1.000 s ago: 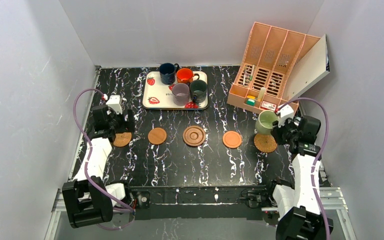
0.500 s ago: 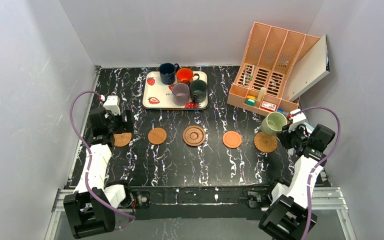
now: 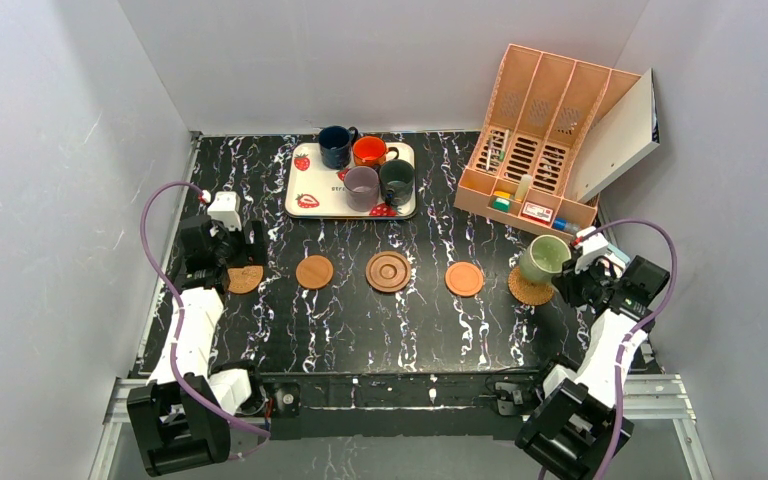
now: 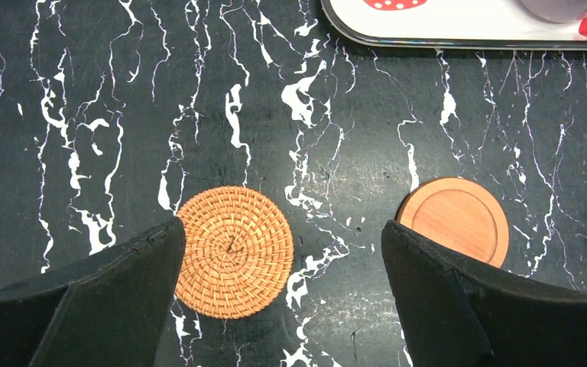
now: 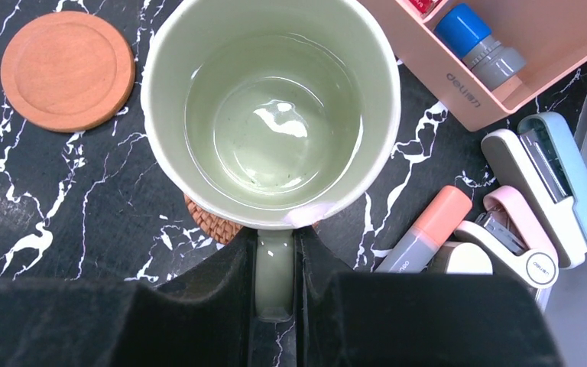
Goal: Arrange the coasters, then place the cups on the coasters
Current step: Place the cup on the coaster.
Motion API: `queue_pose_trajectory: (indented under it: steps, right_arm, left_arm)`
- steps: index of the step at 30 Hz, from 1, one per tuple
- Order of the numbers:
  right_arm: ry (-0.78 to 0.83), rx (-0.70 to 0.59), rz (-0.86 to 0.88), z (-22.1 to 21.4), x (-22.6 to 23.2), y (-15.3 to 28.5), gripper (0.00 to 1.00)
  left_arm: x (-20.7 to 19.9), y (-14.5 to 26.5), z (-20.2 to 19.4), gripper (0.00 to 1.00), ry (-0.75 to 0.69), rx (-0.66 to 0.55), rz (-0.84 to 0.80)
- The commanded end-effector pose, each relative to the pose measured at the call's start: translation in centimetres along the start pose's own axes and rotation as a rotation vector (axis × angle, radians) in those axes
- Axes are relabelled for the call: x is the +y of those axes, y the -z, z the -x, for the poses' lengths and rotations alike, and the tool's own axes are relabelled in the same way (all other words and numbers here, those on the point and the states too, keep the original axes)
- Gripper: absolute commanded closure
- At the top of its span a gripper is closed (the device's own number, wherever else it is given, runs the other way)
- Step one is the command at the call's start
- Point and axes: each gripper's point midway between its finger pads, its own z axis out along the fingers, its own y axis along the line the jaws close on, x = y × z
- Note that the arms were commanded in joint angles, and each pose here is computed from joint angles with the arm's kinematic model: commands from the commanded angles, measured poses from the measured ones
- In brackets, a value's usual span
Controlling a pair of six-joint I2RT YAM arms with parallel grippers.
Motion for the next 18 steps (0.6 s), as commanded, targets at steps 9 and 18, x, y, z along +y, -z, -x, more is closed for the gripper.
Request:
queue_pose_trajectory:
  steps: [9, 18]
  right_arm:
    - [0.040, -0.003, 0.007, 0.0, -0.4, 0.1, 0.99]
    - [0.016, 0.000, 0.018, -0.6, 0.2, 0.2, 0.99]
  left_arm:
    - [0.2, -0.2, -0.5, 0.02, -0.005, 0.002, 0.001]
    - [0.3, -0.3, -0.5, 0.02, -0.004, 0.002, 0.004]
